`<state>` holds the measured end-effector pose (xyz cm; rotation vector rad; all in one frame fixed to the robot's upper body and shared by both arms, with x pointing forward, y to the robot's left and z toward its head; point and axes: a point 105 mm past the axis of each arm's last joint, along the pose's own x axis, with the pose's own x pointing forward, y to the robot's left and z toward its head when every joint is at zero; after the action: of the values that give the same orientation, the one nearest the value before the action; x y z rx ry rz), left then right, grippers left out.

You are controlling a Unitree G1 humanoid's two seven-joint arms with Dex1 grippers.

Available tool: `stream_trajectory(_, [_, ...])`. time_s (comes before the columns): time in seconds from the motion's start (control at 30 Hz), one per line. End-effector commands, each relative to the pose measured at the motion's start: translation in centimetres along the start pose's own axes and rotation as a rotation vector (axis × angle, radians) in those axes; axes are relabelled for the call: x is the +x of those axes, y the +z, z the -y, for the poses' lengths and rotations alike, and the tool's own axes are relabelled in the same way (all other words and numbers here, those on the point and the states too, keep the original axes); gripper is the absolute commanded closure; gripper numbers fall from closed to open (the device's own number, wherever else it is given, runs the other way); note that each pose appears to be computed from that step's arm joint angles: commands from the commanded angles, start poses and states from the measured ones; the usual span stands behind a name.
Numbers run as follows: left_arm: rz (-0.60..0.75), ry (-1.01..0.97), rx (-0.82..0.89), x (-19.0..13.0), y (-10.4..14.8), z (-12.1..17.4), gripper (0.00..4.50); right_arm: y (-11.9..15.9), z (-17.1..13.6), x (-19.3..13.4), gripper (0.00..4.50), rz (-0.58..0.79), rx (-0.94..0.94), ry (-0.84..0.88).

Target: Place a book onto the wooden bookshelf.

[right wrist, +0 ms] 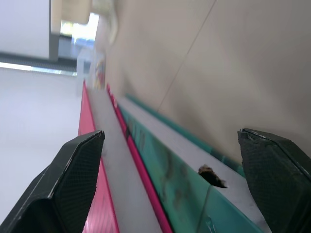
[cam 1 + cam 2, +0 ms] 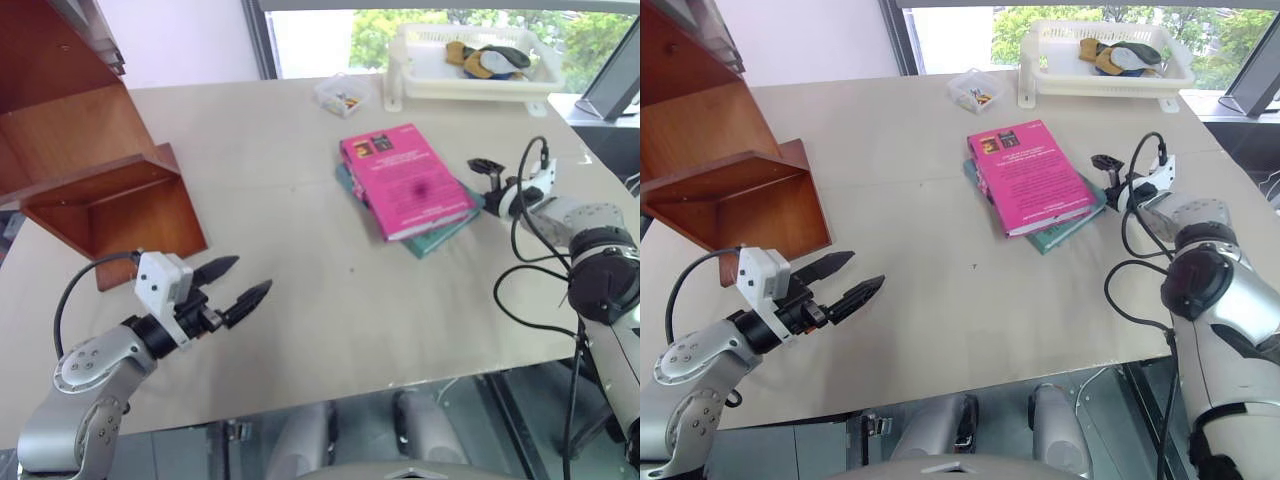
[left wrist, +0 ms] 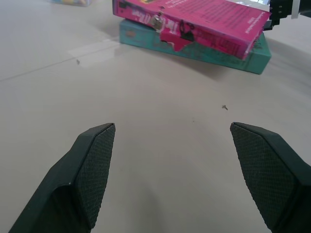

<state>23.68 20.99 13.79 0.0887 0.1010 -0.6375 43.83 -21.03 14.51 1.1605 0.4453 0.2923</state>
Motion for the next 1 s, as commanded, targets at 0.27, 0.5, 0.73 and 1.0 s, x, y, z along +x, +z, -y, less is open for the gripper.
stream_trajectory(0.27, [0.032,-0.031,0.046,0.3,1.3,0.3,0.46,-0.8,-0.5,-2.7,0.00,-0.169,0.021,0.081])
stream_trajectory(0.5, [0.021,-0.049,0.053,0.5,1.2,0.2,0.46,2.2,-0.4,-3.9,0.00,-0.060,-0.101,0.042])
stream_trajectory(0.73, [0.021,-0.057,0.043,0.7,1.0,0.2,0.46,3.8,-1.9,-2.6,0.00,0.031,-0.453,0.052])
stream_trajectory(1.0, [0.027,-0.074,0.052,1.3,1.1,-0.1,0.46,2.2,-4.6,1.0,0.00,0.131,-0.297,0.156])
